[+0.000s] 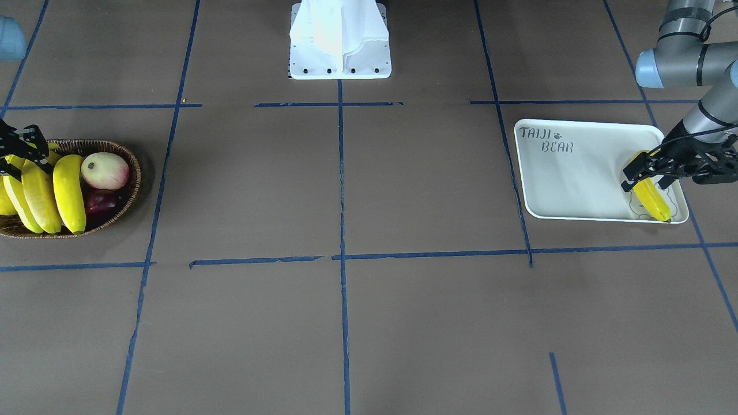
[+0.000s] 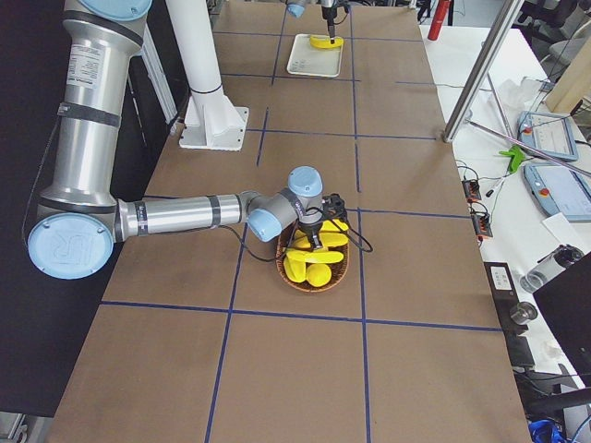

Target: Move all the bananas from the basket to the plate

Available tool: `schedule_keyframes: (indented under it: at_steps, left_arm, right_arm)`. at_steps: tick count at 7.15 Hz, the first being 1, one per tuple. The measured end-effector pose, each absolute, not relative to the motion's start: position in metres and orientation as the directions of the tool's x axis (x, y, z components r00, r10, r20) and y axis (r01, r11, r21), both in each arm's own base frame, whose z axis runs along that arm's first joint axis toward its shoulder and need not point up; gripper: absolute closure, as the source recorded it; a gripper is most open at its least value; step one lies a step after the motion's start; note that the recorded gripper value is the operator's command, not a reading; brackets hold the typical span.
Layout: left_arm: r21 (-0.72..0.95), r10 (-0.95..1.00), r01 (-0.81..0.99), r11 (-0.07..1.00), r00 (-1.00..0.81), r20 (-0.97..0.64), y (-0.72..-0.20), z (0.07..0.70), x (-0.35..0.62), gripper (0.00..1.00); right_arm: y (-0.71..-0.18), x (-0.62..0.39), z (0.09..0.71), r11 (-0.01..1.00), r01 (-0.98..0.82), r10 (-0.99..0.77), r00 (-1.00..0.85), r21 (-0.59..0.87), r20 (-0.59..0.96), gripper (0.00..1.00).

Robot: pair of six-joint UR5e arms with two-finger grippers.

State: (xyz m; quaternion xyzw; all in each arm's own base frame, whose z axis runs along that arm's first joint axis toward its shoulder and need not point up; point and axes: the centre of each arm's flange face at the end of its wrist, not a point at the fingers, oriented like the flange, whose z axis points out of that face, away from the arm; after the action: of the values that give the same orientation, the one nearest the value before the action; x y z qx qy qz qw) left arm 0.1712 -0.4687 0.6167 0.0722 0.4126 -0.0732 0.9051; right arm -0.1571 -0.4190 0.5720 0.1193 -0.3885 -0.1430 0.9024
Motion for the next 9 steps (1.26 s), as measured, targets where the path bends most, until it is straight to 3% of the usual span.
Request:
schedule_keyframes:
  at_steps: [1, 2, 6, 9]
  left_arm:
    - [0.071, -0.073, 0.192, 0.979, 0.649, -0.758, -0.469, 0.616, 0.171, 0.00]
    - [0.070, -0.073, 0.192, 0.979, 0.649, -0.757, -0.469, 0.617, 0.171, 0.00]
    - [0.069, -0.074, 0.192, 0.979, 0.649, -0.757, -0.469, 0.618, 0.171, 0.00]
    - [0.067, -0.081, 0.203, 0.977, 0.641, -0.764, -0.471, 0.611, 0.173, 0.00]
  right_arm:
    - [-0.419, -0.157, 0.572, 0.931, 0.166, -0.351, 0.657, 0.326, 0.667, 0.97]
    - [-0.419, -0.158, 0.571, 0.930, 0.166, -0.353, 0.656, 0.328, 0.668, 1.00]
    - [-0.421, -0.125, 0.539, 0.924, 0.099, -0.346, 0.634, 0.371, 0.692, 1.00]
    - [-0.426, -0.060, 0.485, 0.930, -0.026, -0.300, 0.520, 0.367, 0.800, 1.00]
